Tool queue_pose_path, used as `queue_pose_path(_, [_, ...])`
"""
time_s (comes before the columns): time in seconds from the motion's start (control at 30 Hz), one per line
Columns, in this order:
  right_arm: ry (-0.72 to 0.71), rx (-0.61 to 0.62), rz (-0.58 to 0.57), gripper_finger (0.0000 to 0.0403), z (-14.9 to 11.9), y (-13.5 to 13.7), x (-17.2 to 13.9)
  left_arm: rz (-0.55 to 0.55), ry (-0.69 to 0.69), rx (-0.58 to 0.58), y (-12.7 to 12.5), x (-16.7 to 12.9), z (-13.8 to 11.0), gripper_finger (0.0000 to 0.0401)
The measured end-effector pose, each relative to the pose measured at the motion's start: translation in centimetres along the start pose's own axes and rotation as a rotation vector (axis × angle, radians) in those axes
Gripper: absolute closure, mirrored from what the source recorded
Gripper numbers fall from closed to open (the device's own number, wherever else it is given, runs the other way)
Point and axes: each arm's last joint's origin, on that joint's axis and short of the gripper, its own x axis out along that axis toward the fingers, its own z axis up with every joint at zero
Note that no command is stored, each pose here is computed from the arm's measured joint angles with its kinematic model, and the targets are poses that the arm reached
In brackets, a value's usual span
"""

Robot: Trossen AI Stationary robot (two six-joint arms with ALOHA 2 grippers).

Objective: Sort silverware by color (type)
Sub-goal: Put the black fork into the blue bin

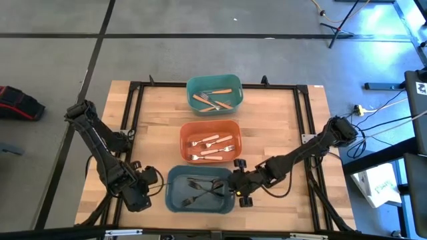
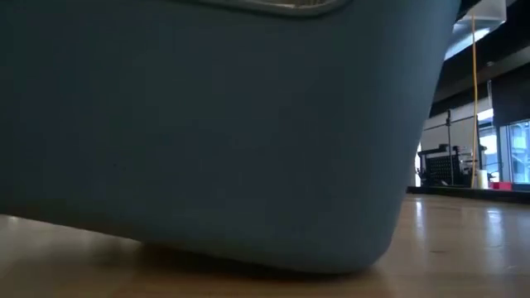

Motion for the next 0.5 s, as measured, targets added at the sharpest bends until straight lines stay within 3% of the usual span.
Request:
queue_pose_path(0.17, [0.016, -0.007, -0.018, 0.0243, 0.42, 0.04, -0.52, -0.001, 0.009, -0.011, 0.0, 0.0, -0.04, 0.0392])
queue_pose_path(0.37, [0.011, -0.016, -0.024, 0.0243, 1.0, 0.17, -1.01, -0.005, 0.116, -0.023, -0.03, -0.07, -0.95, 0.0399])
queue_pose_path(0.5, [0.011, -0.023, -0.03, 0.0243, 1.0, 0.15, -1.02, 0.024, 0.094, -0.035, 0.24, -0.05, -0.79, 0.04])
